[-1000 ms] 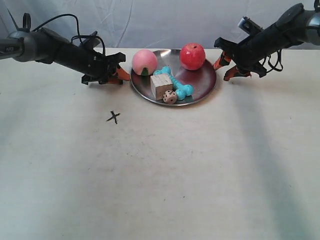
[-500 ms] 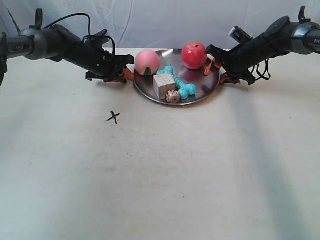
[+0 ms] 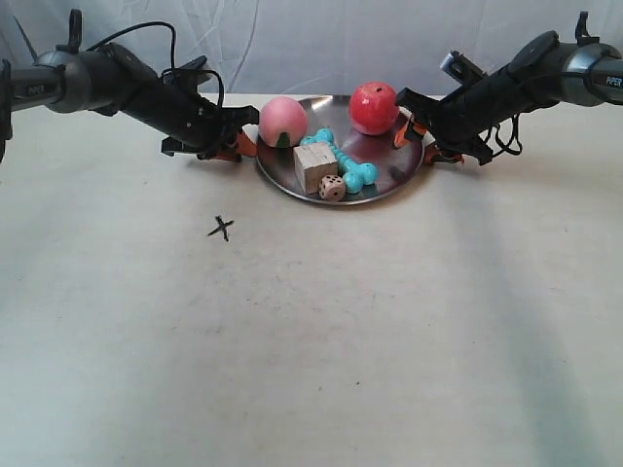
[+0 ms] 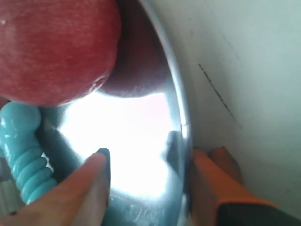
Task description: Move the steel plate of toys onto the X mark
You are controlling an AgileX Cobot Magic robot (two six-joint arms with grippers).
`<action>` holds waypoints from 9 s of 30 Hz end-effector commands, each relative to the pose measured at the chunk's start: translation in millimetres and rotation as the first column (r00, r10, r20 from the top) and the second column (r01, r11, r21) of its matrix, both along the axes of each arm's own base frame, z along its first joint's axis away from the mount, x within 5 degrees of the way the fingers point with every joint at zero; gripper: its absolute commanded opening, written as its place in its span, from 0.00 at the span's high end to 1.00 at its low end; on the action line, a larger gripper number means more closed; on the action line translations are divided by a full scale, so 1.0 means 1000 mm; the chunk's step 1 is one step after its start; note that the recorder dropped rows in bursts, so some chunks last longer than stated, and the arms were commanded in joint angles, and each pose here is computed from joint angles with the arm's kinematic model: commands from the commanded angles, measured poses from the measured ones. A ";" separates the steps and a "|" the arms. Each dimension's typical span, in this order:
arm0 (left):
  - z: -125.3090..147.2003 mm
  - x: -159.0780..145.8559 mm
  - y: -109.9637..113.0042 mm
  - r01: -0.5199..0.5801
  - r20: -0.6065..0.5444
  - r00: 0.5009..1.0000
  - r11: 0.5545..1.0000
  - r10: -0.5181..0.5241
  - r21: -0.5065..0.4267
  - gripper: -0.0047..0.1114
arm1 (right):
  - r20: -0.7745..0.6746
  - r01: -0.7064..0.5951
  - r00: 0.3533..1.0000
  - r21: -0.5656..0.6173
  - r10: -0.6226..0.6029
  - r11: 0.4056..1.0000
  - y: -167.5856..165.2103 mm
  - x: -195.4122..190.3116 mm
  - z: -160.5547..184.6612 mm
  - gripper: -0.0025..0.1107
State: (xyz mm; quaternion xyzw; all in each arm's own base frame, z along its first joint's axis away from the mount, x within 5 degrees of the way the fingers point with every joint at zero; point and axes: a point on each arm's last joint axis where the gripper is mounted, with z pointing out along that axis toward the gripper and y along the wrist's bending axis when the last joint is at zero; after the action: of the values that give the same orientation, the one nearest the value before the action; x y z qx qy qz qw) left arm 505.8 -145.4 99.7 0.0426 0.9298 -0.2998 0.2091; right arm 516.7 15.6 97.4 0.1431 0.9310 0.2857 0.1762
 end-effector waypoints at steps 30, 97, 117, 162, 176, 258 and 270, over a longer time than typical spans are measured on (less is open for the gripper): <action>0.001 0.009 0.011 -0.144 0.035 0.989 0.989 0.142 0.037 0.71 | -0.084 -0.088 0.993 0.005 0.089 0.996 0.009 -0.009 -0.012 0.56; -0.010 -0.012 -0.029 0.000 -0.082 0.997 0.999 -0.003 -0.042 0.61 | -0.139 -0.196 0.969 0.056 0.202 0.979 0.014 -0.020 -0.011 0.56; -0.001 -0.019 -0.029 0.004 -0.184 0.983 0.996 -0.021 -0.091 0.96 | -0.181 -0.208 0.952 0.202 0.245 0.957 0.025 -0.026 -0.004 0.99; 0.101 -0.114 0.111 -0.035 -0.366 0.927 0.990 0.083 0.135 0.96 | -0.243 -0.393 0.868 0.199 0.434 0.898 0.164 -0.070 0.071 0.99; 0.054 -0.140 0.120 -0.046 -0.403 0.904 0.968 0.145 0.245 0.96 | -0.325 -0.453 0.836 0.042 0.441 0.890 0.173 -0.078 0.051 0.99; 0.137 -0.148 0.127 -0.084 -0.046 0.993 0.941 0.105 0.327 0.96 | -0.287 -0.477 0.870 -0.287 0.401 0.831 0.150 -0.080 0.094 0.98; 0.204 -0.233 0.129 -0.214 0.243 0.960 0.926 0.141 0.310 0.96 | -0.060 -0.454 0.872 -0.472 0.486 0.756 0.165 -0.122 0.202 0.98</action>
State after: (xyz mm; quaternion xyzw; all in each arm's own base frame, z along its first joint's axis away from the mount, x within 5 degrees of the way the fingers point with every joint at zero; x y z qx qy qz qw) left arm 300.4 -16.8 288.1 0.0266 0.9531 -0.1189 0.2769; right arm 411.0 177.7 267.3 -0.1323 0.9793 0.0952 0.1204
